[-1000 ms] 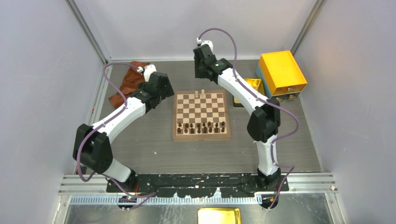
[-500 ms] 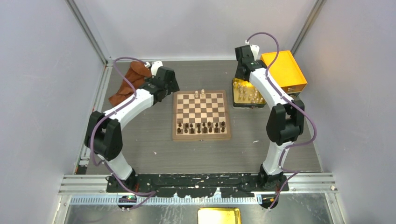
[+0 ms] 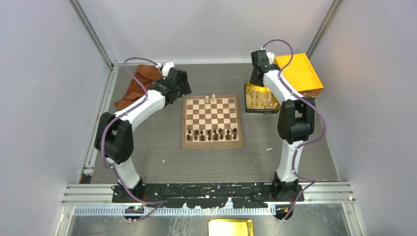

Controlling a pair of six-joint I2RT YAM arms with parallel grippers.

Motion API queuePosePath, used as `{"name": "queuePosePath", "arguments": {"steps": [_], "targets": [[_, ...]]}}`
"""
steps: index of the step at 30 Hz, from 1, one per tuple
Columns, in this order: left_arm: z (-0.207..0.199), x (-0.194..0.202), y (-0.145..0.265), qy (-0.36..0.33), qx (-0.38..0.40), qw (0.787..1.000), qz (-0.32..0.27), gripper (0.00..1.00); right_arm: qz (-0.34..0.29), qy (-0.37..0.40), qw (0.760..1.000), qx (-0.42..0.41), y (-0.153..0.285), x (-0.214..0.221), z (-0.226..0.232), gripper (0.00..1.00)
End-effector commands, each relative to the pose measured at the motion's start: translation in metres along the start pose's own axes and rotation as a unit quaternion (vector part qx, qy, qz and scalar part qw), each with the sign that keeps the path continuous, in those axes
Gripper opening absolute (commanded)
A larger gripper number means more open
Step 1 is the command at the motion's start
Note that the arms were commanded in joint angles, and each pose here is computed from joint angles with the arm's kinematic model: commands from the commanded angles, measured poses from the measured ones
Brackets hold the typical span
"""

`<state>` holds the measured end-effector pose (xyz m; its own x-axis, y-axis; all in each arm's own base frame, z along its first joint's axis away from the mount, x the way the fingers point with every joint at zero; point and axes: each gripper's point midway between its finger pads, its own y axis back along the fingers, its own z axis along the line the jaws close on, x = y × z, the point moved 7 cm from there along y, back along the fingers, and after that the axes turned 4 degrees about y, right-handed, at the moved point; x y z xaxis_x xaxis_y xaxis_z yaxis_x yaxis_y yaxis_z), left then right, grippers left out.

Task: Set up the chess pieces on the board
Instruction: Pick up the chess piece from the storage box.

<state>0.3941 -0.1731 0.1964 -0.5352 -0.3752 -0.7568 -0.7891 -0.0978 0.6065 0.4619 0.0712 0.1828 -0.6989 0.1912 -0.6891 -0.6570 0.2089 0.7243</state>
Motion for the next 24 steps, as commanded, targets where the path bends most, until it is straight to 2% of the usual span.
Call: {"name": "queuePosePath", "arguments": {"steps": [1, 8, 24], "targets": [[-0.008, -0.012, 0.004, 0.009, 0.005, 1.000, -0.016, 0.86, -0.022, -0.005, 1.000, -0.015, -0.005, -0.021, 0.006, 0.23], [-0.006, -0.011, 0.003, 0.007, 0.002, 1.000, -0.018, 0.86, -0.020, -0.002, 0.999, -0.024, -0.026, -0.025, 0.015, 0.21], [-0.003, -0.009, -0.001, -0.001, -0.008, 1.000, -0.018, 0.86, 0.004, 0.004, 1.000, -0.026, -0.045, -0.022, 0.018, 0.20]]}}
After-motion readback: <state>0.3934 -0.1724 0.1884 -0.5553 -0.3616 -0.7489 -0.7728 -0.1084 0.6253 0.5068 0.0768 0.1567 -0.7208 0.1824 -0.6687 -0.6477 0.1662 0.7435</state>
